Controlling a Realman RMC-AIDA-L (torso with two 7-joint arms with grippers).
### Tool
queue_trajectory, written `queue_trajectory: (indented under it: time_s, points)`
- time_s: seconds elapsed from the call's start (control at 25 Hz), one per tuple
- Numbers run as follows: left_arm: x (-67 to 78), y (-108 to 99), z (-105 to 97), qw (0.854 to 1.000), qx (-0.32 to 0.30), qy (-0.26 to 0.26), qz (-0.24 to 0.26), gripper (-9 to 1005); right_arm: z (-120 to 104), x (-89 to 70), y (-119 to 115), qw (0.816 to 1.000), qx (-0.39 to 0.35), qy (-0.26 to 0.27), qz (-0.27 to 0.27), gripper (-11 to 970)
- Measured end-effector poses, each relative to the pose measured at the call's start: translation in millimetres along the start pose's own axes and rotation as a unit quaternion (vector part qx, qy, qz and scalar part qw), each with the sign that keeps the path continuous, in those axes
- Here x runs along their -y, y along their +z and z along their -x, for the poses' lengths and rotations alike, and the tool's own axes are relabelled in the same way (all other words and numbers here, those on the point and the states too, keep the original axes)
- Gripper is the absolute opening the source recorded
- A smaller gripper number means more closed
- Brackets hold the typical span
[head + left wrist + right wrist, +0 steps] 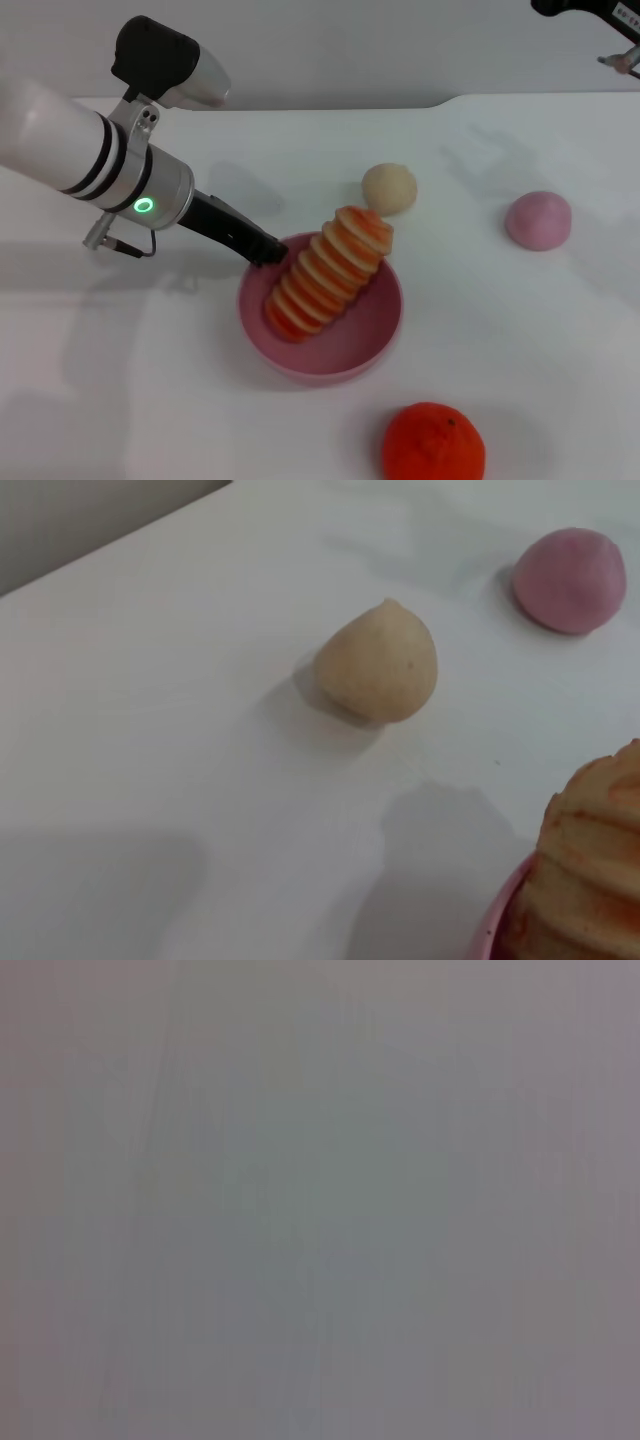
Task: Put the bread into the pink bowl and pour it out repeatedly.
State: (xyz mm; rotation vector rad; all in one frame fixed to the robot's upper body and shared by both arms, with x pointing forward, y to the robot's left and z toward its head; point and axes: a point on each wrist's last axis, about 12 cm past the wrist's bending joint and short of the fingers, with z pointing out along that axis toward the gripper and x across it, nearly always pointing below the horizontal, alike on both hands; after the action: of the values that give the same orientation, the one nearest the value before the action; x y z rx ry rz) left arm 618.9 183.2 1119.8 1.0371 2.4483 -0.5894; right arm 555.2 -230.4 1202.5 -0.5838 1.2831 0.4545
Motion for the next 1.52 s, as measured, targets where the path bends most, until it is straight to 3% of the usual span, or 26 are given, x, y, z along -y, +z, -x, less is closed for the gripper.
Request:
queue_trajectory:
  time_s: [0.52,0.76,0.92,1.0,1.12,1.16,1.28,1.4,1.52]
  points:
    - [-1.5,-13,12,0.999,0.03,-0.002,0.012,279,-12,2.8,0,1.0,-0.011,0.018,-0.001,547]
    - [-9.4,-50,28,0.994,0.105,-0.001,0.035,389,-19,5.4,-1,0.999,-0.021,0.026,-0.005,547]
    - [-19.6,-82,31,0.979,0.192,-0.011,0.062,589,-25,8.8,-2,0.999,-0.026,0.033,-0.008,548]
    - [-27.0,-99,26,0.961,0.264,-0.016,0.075,667,-28,10.4,-4,0.999,-0.028,0.038,-0.011,548]
    - [-38.6,-112,5,0.918,0.384,-0.02,0.096,751,-33,15.4,-9,0.999,-0.013,0.044,-0.028,547]
    - [-41.5,-112,-6,0.895,0.436,-0.02,0.098,779,-35,16.9,-11,0.998,-0.002,0.045,-0.036,547]
    - [-44.1,-109,-32,0.845,0.526,-0.019,0.095,779,-43,20.9,-21,0.997,0.034,0.042,-0.061,547]
    - [-45.7,-102,-58,0.804,0.585,-0.02,0.103,779,-52,24.2,-34,0.993,0.065,0.024,-0.09,548]
    - [-46.2,-92,-87,0.755,0.64,-0.021,0.143,779,-63,28.4,-47,0.987,0.092,0.007,-0.132,548]
